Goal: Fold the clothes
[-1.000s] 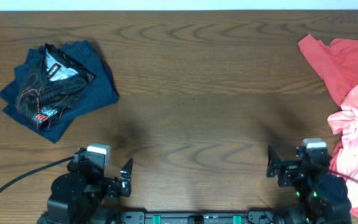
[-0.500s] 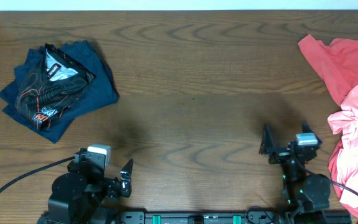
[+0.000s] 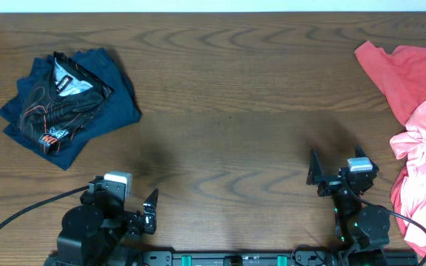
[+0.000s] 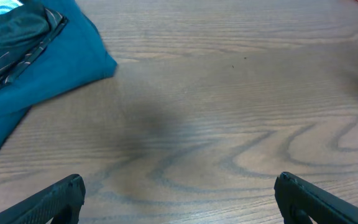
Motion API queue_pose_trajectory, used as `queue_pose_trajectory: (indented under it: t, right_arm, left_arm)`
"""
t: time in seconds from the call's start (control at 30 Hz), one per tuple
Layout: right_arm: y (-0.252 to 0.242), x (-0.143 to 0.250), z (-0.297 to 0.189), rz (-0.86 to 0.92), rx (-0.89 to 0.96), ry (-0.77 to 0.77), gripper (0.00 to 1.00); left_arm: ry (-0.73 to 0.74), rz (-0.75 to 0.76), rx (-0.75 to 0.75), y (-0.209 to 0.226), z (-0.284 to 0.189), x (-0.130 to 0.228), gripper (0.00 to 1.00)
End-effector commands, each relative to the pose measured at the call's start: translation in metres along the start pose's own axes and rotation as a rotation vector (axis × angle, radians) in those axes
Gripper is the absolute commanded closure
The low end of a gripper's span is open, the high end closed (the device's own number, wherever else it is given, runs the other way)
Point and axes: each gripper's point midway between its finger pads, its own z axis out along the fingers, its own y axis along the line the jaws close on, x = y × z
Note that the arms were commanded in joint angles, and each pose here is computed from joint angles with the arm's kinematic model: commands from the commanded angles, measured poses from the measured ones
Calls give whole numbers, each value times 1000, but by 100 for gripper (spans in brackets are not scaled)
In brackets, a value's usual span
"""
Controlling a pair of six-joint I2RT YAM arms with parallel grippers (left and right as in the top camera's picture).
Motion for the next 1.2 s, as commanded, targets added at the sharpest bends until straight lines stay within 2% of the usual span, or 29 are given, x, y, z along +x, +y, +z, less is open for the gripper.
queue_pose_trajectory:
  t: [0.0,0.57,0.8,1.0,1.17]
  right_arm:
    - [-1,1,0,-13,3,3,1]
    - [-1,1,0,-13,3,3,1]
    - [-1,1,0,-13,3,3,1]
    - [-1,1,0,-13,3,3,1]
    - [-1,1,0,-13,3,3,1]
  left_arm:
    - [-2,-4,-10,2,0,0,2]
    - [16,-5,-13,2,0,4,2]
    - [70,-105,-143,30,12,31,2]
    - [-44,-141,-199,48,39,39,2]
    - [-201,-112,-197,56,63,25,2]
